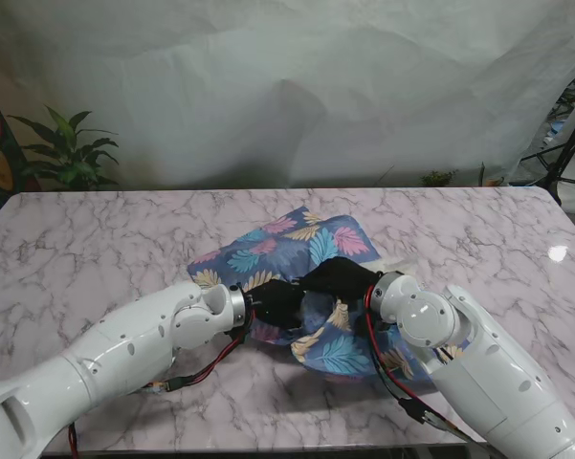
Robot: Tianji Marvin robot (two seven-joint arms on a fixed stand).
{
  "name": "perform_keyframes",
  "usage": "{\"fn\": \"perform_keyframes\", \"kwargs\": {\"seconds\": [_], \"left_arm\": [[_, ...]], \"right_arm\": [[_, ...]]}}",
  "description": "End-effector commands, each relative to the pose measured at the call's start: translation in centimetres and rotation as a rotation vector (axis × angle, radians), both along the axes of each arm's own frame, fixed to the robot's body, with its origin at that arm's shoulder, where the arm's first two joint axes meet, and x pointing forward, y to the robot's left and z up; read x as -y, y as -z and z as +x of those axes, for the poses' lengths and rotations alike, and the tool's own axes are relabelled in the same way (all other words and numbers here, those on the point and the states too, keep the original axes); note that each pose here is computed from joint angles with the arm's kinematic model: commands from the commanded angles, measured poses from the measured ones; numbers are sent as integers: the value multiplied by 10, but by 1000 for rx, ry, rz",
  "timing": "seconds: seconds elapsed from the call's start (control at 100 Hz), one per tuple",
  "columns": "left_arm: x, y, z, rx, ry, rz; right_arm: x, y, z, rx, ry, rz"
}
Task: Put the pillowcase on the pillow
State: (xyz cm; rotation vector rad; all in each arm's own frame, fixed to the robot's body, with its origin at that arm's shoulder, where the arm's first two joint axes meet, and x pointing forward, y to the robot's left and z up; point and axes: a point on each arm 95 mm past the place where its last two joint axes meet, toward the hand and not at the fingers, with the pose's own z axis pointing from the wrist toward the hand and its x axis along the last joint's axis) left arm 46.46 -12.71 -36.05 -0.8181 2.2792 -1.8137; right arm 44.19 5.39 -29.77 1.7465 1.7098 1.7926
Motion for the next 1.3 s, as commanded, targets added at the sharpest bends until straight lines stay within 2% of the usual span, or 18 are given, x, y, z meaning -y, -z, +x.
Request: {"fn": "perform_keyframes", "kwargs": {"seconds": [0.0,0.18,0.28,0.4,0.59,0.68,0.75,1.06,1.16,1.29], "left_arm": [[-7,11,-12,-26,27,6],[-20,-1,-10,-38,30,-31],[-25,-6,-7,-49,-7,-74],[-27,-9,-1,-46,-85,-143],[-16,-8,6,50,-198,-303],[-8,-3,7,58,-214,-367],[-3,0,6,41,-194,-405],[21,20,-1,-20,-38,-427],[25,26,-3,-45,16,-388],[26,38,-4,-117,68,-318]], "right_arm": [[20,17,4,-57,47,-47],[37,29,1,-109,72,-88],[43,34,-3,-127,79,-104],[47,36,-8,-134,77,-112],[48,36,-12,-132,61,-110],[46,35,-14,-128,49,-108],[45,34,-15,-125,39,-108],[37,25,-16,-94,19,-80],[34,19,-17,-73,24,-64],[32,6,-20,-39,40,-39]]}}
